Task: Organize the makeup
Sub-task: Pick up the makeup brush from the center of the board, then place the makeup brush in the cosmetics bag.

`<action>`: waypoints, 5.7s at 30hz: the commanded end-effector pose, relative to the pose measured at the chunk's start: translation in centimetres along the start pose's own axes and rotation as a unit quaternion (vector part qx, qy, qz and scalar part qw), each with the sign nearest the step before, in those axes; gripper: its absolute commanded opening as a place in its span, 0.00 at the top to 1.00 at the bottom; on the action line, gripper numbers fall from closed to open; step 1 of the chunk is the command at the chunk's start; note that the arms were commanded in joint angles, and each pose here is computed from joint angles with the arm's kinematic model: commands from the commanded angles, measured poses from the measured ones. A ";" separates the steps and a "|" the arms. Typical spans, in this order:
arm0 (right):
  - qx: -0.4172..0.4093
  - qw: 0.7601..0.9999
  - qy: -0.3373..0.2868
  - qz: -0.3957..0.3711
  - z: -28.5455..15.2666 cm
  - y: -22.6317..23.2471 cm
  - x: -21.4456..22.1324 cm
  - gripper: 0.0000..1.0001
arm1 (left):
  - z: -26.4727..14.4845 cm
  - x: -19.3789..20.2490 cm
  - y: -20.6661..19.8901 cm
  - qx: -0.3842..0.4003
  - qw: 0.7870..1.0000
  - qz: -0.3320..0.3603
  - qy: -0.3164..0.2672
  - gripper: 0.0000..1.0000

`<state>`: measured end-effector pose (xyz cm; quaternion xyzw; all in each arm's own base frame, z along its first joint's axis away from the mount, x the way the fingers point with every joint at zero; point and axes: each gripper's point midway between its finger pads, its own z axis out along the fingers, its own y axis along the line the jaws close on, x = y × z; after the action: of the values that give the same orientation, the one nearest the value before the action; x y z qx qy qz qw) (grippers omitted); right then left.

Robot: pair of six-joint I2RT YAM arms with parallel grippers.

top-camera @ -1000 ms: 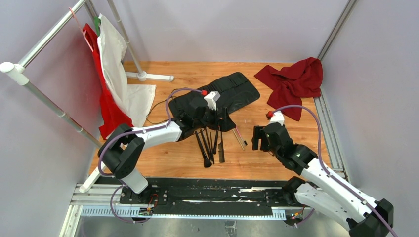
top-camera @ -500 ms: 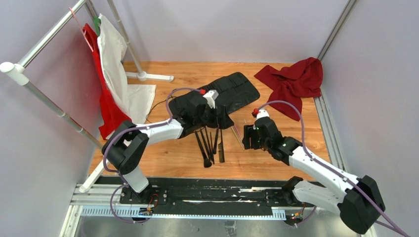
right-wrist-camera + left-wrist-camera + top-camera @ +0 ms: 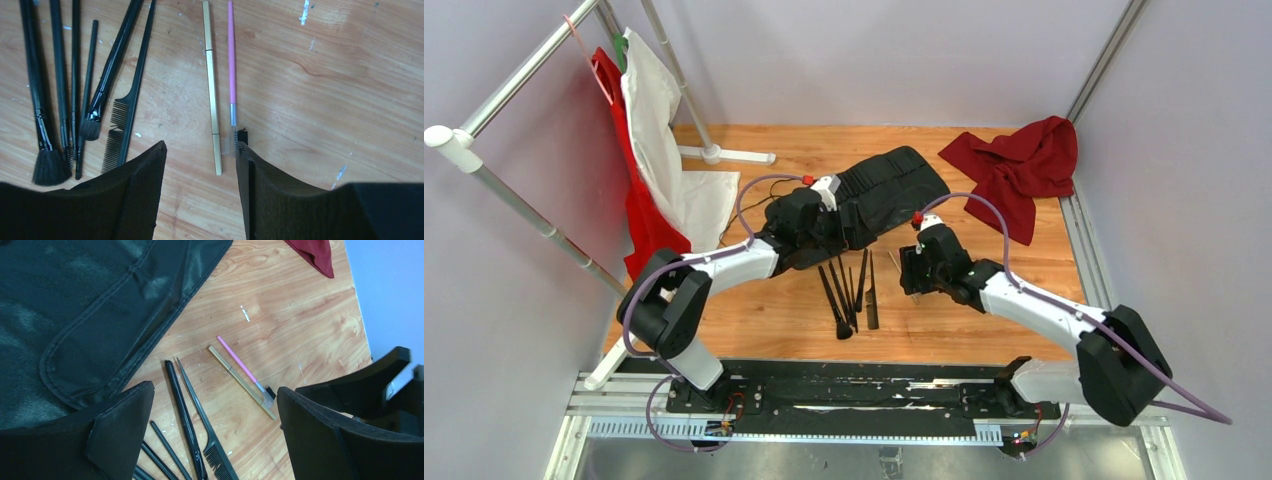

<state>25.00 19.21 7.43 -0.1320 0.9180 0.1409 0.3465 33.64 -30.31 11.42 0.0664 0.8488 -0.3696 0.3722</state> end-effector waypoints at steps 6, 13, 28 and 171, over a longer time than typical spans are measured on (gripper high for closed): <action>0.001 0.999 0.004 -0.042 2.8 0.6 -1.3 0.54 | -1.9 -2.4 0.7 -0.011 0.999 -0.001 -0.041 0.02; 0.001 0.999 0.015 -0.048 3.9 0.5 -1.6 0.61 | -2.5 -2.7 1.4 -0.019 0.999 -0.004 -0.050 0.02; -0.003 0.998 0.033 -0.045 5.3 0.5 -0.8 0.65 | -2.8 -2.9 2.1 -0.022 0.998 -0.008 -0.053 0.02; -0.127 0.985 0.112 -0.033 19.4 12.6 -10.3 0.99 | -10.8 -7.5 14.3 -0.184 0.953 -0.124 -0.208 0.02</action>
<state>38.93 39.72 3.22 -0.2339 0.9139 0.2364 0.2326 37.94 -11.75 13.39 -0.1849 0.8114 -0.2523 0.4938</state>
